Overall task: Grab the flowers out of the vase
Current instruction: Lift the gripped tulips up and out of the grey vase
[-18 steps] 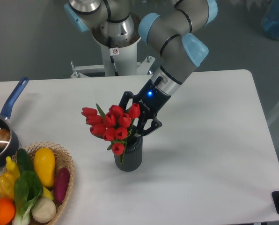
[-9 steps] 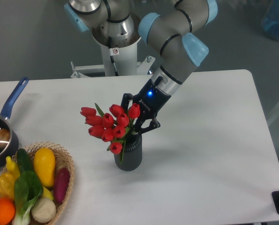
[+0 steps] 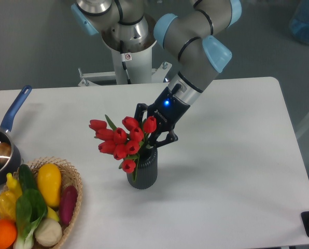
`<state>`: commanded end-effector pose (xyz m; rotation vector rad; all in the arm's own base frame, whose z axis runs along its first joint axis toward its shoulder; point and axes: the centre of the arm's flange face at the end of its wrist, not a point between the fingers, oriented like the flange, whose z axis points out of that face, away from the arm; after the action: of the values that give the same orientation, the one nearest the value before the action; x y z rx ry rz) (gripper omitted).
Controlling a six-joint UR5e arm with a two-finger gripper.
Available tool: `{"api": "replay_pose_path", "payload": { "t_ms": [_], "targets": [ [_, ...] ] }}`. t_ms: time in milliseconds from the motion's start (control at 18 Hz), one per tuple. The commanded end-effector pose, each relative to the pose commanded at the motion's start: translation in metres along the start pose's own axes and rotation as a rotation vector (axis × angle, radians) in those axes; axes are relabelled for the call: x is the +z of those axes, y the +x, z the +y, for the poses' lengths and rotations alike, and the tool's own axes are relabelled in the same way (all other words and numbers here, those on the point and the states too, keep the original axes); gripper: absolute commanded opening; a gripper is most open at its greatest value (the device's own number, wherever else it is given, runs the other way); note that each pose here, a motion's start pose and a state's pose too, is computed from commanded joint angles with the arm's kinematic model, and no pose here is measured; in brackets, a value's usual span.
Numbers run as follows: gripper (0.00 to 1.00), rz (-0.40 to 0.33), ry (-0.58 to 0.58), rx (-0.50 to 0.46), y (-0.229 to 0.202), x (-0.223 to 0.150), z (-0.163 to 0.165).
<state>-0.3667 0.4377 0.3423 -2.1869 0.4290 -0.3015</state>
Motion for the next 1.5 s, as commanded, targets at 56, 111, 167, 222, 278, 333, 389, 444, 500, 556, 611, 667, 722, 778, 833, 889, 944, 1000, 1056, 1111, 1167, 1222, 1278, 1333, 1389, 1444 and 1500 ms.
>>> {"api": "replay_pose_path", "payload": {
  "t_ms": [56, 111, 167, 222, 278, 333, 389, 444, 500, 556, 611, 667, 722, 778, 833, 889, 944, 1000, 1056, 1111, 1167, 1222, 1278, 1333, 1389, 1444, 1500],
  "targets": [
    [0.35, -0.001, 0.017, -0.002, -0.001, -0.002, -0.001],
    [0.35, -0.004, 0.024, -0.003, -0.001, -0.004, -0.002],
    [0.34, -0.003, 0.024, -0.004, -0.001, -0.003, -0.002],
    [0.33, -0.003, 0.024, -0.004, -0.001, -0.003, -0.002],
    [0.33, -0.002, 0.023, -0.005, -0.001, -0.003, -0.001],
    [0.33, -0.006, 0.025, -0.002, -0.001, -0.005, -0.002],
    [0.33, -0.010, 0.030, -0.002, -0.002, -0.007, -0.003],
    [0.33, -0.015, 0.037, -0.001, -0.002, -0.011, -0.005],
    [0.33, -0.022, 0.047, 0.002, -0.004, -0.015, -0.007],
    [0.33, -0.023, 0.055, -0.002, -0.003, -0.016, -0.010],
    [0.33, -0.032, 0.060, -0.006, -0.003, -0.022, -0.012],
    [0.33, -0.040, 0.063, -0.014, -0.004, -0.027, -0.013],
    [0.33, -0.042, 0.065, -0.019, -0.004, -0.028, -0.014],
    [0.33, -0.050, 0.067, -0.019, -0.006, -0.033, -0.015],
    [0.33, -0.057, 0.070, -0.016, -0.008, -0.037, -0.018],
    [0.33, -0.064, 0.080, -0.017, -0.010, -0.042, -0.022],
    [0.33, -0.073, 0.089, -0.024, -0.011, -0.048, -0.026],
    [0.33, -0.081, 0.096, -0.041, -0.012, -0.053, -0.028],
    [0.33, -0.086, 0.102, -0.057, -0.012, -0.056, -0.030],
    [0.33, -0.091, 0.103, -0.060, -0.012, -0.059, -0.033],
    [0.33, -0.091, 0.106, -0.061, -0.011, -0.060, -0.034],
    [0.33, -0.091, 0.114, -0.060, -0.011, -0.061, -0.035],
    [0.33, -0.095, 0.124, -0.062, -0.011, -0.065, -0.035],
    [0.33, -0.098, 0.143, -0.063, -0.011, -0.068, -0.036],
    [0.33, -0.098, 0.168, -0.070, -0.009, -0.072, -0.039],
    [0.33, -0.097, 0.189, -0.093, -0.007, -0.075, -0.042],
    [0.33, -0.100, 0.199, -0.115, -0.006, -0.079, -0.043]
  ]
}}
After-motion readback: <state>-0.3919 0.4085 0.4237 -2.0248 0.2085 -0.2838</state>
